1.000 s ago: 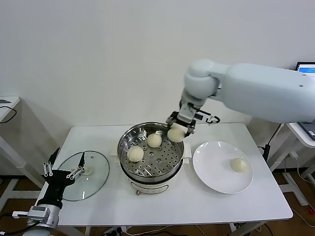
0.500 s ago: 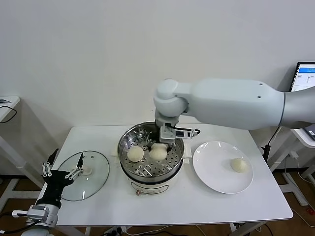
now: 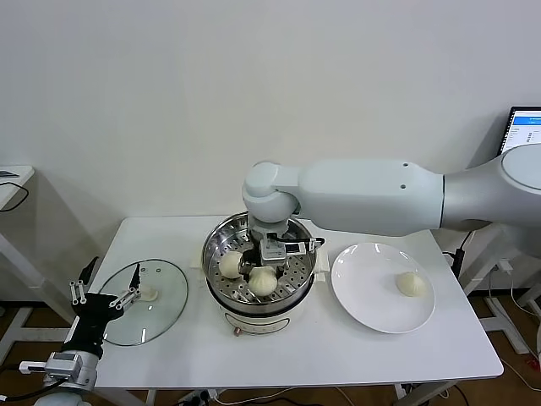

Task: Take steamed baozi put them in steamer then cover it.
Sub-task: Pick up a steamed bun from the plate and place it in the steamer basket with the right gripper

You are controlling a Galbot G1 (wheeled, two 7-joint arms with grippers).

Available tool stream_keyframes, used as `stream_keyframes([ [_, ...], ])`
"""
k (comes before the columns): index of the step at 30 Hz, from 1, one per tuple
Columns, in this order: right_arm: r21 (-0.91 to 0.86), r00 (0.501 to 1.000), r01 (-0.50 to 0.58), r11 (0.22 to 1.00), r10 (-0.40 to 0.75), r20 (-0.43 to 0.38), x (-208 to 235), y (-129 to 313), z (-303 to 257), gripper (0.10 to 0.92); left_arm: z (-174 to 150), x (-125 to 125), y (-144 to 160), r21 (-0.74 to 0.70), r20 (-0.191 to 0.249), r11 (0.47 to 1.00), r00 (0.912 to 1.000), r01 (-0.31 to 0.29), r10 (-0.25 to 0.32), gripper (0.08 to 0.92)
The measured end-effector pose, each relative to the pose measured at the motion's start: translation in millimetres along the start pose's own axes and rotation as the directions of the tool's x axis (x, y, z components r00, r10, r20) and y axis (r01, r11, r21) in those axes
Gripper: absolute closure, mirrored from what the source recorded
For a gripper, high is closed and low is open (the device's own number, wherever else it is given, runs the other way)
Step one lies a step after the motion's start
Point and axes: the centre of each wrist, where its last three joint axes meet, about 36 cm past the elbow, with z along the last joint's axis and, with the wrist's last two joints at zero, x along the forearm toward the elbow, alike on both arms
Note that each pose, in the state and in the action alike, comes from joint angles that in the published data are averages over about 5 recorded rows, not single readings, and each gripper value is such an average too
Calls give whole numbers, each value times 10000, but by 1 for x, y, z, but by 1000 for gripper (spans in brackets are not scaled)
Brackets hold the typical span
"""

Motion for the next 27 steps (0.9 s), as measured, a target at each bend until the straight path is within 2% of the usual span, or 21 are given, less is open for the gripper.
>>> stream_keyframes([
  [13,-52,9999,-18,10000,19,131,-21,-7,6,335,1,0,-1,33,-8,10000,10000,-15,15,177],
  [19,-221,9999,-153,9996,155,73,-16,-4,9,219,3,0,-1,36,-46,10000,10000,0,0,177],
  [27,-1026,9988,-471,9936,453,-200,20,20,19,200,3,1,-2,44,-48,10000,10000,-23,23,177],
])
